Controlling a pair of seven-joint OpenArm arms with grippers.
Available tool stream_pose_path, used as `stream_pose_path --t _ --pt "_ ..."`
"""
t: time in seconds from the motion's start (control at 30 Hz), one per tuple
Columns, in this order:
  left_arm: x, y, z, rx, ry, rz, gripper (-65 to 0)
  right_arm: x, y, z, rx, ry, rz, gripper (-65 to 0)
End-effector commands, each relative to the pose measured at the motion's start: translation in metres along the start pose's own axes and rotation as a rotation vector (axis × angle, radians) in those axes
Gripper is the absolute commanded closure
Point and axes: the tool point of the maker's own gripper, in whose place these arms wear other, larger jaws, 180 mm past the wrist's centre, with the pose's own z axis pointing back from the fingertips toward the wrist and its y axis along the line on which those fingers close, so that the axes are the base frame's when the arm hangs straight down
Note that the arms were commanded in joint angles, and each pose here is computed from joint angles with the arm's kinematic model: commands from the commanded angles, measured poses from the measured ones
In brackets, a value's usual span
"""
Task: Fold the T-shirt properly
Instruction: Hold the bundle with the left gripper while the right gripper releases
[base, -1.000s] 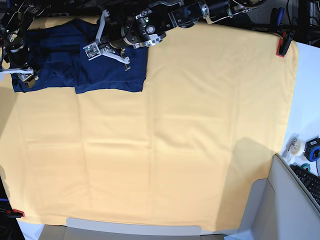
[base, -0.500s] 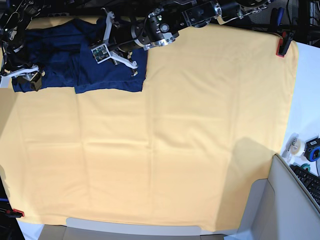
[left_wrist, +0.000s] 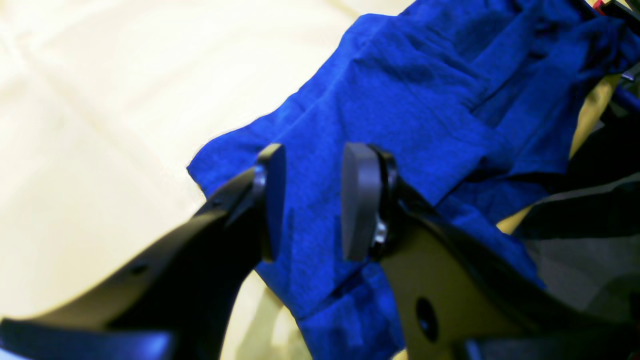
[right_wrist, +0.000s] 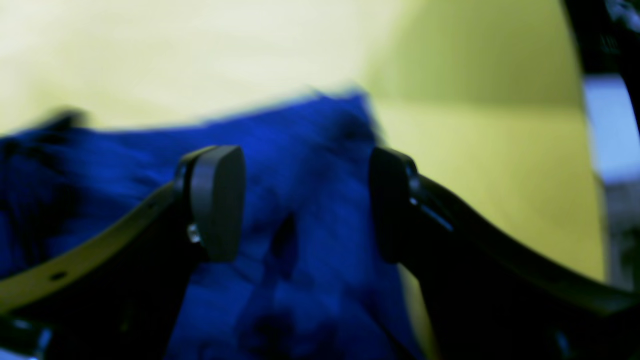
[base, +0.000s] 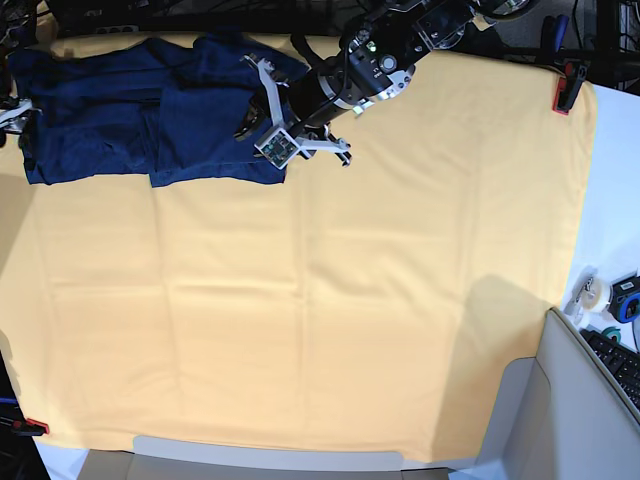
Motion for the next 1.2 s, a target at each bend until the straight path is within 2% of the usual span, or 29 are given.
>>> stream_pose_path --t 0.0,0.13,0.3,0.83,0.93,1.17 --pt "0.011 -0.002 0.003 -0.003 -0.042 0.001 -19.1 0.012 -0.016 0.005 -0.023 -0.027 -0.013 -38.6" --pt "0.01 -0.002 0.002 -0.003 -0.038 0.003 -19.1 -0.013 -0.057 0.0 -0.055 0.068 -0.175 -38.6" --pt "0.003 -0.005 0.003 -0.008 -0.023 0.016 -19.1 -0.033 -0.069 -0.01 -0.037 0.13 -0.251 -38.5" --pt "0.003 -0.006 0.003 -0.005 -0.022 0.022 -19.1 -0.006 -0.028 -0.045 0.079 0.142 -0.154 -38.5" --pt "0.003 -0.005 0.003 -0.004 -0.023 0.022 -19.1 -0.006 -0.023 -0.043 0.109 0.136 -0.168 -38.4" --pt "-0.003 -0.002 -0.002 0.003 -0.002 0.022 -19.1 -0.027 -0.006 -0.047 0.161 0.211 -0.171 -38.4"
